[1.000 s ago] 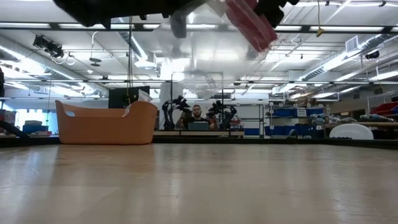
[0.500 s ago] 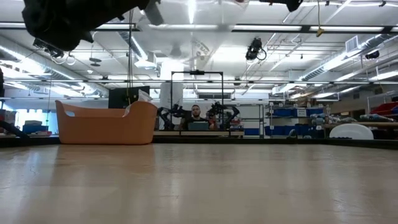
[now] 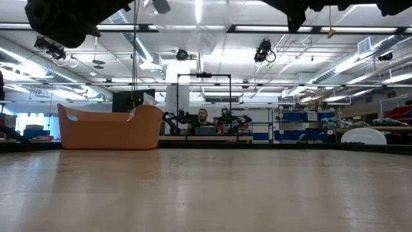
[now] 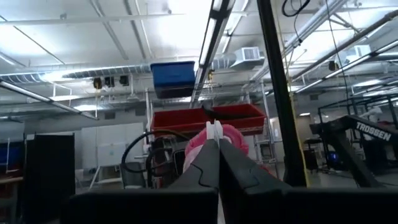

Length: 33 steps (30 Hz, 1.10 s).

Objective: Roll bandage
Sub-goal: Put the pink bandage into the transparent zip bag

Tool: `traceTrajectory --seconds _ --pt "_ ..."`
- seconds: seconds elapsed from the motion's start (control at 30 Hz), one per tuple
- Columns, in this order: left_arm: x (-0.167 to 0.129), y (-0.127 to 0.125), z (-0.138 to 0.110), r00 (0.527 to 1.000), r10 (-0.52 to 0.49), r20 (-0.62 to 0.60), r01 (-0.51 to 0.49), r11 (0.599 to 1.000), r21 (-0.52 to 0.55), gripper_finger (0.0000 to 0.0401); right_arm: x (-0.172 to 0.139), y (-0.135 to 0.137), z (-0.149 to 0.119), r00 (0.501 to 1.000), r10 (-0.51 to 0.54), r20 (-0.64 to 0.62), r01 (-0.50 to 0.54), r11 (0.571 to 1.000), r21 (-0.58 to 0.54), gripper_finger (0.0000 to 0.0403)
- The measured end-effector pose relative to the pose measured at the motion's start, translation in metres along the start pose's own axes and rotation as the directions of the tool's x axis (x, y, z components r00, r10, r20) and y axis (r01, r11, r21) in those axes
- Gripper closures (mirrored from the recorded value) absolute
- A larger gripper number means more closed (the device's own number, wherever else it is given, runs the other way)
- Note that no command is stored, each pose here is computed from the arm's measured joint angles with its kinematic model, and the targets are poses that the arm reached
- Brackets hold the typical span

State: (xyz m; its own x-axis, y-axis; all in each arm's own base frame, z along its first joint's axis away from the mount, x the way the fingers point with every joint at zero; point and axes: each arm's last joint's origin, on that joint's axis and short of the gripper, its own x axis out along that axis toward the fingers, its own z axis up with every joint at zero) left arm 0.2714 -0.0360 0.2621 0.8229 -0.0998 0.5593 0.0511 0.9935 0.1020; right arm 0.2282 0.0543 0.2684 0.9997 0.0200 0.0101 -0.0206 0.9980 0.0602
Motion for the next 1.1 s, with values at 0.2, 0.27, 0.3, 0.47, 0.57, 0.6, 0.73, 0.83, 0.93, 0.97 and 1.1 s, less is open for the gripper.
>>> traceTrajectory --seconds 0.2,0.27,0.3,0.47,0.57,0.6,0.73,0.83,0.93,0.97,1.1 --pt "0.001 0.000 0.001 1.000 0.001 0.006 -0.001 1.000 0.001 0.0400 0.007 0.002 -0.001 0.997 0.072 0.039 -0.072 0.997 0.002 0.0245" --pt "0.001 0.000 0.001 1.000 0.003 0.006 -0.003 1.000 0.001 0.0400 0.010 0.002 -0.003 0.996 0.074 0.043 -0.074 0.997 0.001 0.0245" --pt "0.001 0.000 0.001 1.000 0.006 0.005 -0.006 1.000 0.001 0.0400 0.012 0.002 -0.004 0.996 0.078 0.047 -0.078 0.997 0.000 0.0246" --pt "0.001 0.001 0.001 1.000 0.013 0.004 -0.013 1.000 0.012 0.0400 0.018 -0.001 -0.006 0.992 0.102 0.080 -0.102 0.995 -0.001 0.0266" --pt "0.001 0.001 0.001 1.000 0.013 0.003 -0.013 1.000 0.017 0.0400 0.018 -0.002 -0.005 0.992 0.095 0.087 -0.095 0.995 -0.005 0.0311" --pt "0.001 0.001 0.001 1.000 0.014 0.003 -0.014 1.000 0.017 0.0400 0.018 -0.002 -0.005 0.992 0.094 0.088 -0.094 0.996 -0.006 0.0332" --pt "0.001 0.001 0.001 1.000 0.017 0.001 -0.017 1.000 0.017 0.0400 0.016 -0.001 -0.002 0.990 0.100 0.096 -0.097 0.995 -0.030 0.0392" --pt "0.001 0.001 0.000 1.000 0.020 -0.002 -0.019 1.000 0.016 0.0400 0.012 -0.001 0.001 0.990 0.103 0.094 -0.101 0.995 -0.022 0.0393" --pt "0.001 0.001 -0.001 0.999 0.027 -0.016 -0.027 0.999 0.017 0.0400 0.005 -0.002 0.006 0.991 0.094 0.091 -0.093 0.996 -0.009 0.0400" --pt "0.001 0.001 -0.002 0.999 0.029 -0.026 -0.028 0.999 0.017 0.0400 0.003 -0.003 0.009 0.993 0.086 0.082 -0.086 0.996 -0.001 0.0399" --pt "0.001 0.001 -0.004 0.998 0.032 -0.048 -0.031 0.999 0.018 0.0400 -0.006 -0.004 0.022 0.999 0.045 0.026 -0.046 0.999 0.004 0.0400"
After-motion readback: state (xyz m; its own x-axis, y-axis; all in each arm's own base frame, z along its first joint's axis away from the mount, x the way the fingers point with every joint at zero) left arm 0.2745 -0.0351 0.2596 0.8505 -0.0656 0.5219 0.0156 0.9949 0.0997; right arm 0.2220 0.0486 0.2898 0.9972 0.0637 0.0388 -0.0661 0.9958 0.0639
